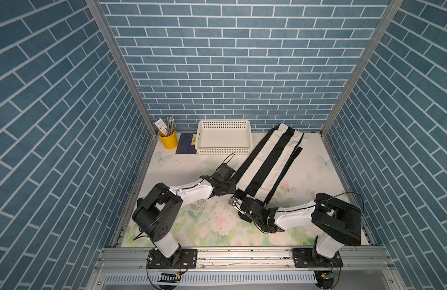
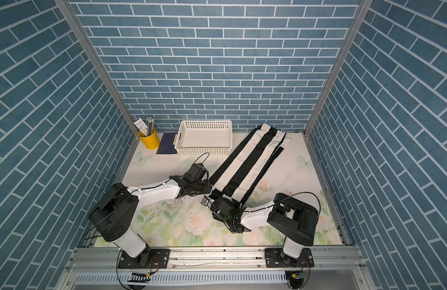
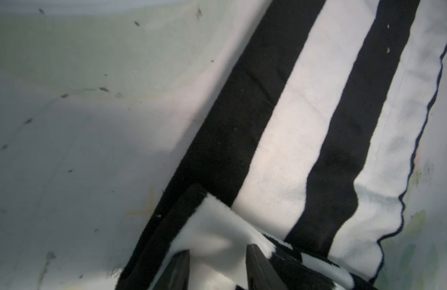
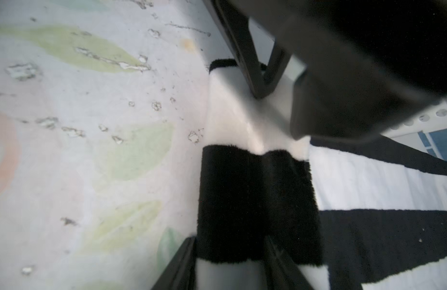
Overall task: Roll up the pillowcase
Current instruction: Roll the pillowcase at the center of the board.
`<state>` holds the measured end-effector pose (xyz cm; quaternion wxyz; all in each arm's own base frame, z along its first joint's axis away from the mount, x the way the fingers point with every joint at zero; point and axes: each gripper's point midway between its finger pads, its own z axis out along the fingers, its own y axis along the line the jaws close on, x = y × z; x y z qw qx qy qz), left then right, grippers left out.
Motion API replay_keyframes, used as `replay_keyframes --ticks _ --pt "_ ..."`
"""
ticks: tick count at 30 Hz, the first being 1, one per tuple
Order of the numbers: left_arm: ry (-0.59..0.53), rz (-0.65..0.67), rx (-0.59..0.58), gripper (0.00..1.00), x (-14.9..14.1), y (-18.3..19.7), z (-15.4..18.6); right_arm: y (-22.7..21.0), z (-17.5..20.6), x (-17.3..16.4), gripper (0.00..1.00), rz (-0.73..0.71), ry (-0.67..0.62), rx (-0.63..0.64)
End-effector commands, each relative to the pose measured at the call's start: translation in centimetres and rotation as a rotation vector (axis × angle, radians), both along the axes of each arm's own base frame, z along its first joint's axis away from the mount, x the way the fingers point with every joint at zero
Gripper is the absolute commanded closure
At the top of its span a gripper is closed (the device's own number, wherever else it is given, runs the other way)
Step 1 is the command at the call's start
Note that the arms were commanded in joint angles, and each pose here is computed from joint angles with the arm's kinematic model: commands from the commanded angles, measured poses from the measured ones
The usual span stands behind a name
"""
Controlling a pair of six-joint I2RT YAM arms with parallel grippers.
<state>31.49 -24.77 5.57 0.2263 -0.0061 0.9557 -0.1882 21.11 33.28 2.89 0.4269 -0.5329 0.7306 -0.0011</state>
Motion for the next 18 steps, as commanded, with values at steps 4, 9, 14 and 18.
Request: replay_keyframes --ticks 4,9,14,18 --pt "-0.089 0.072 -0.048 0.52 1.9 3.0 5.2 -1.8 -2.9 -0.2 0.88 -0.041 0.068 -0.091" --pt "-0.143 0.118 -0.043 0.51 2.3 5.6 7.7 0.1 -0.6 -1.2 1.00 0.010 0.151 0.005" --pt "-0.171 0.136 -0.049 0.51 2.0 6.5 8.7 1.8 2.8 -1.8 1.00 0.053 0.370 0.219" --pt "-0.165 0.131 -0.067 0.51 1.7 6.3 8.4 1.7 3.0 -1.9 1.00 0.074 0.498 0.284"
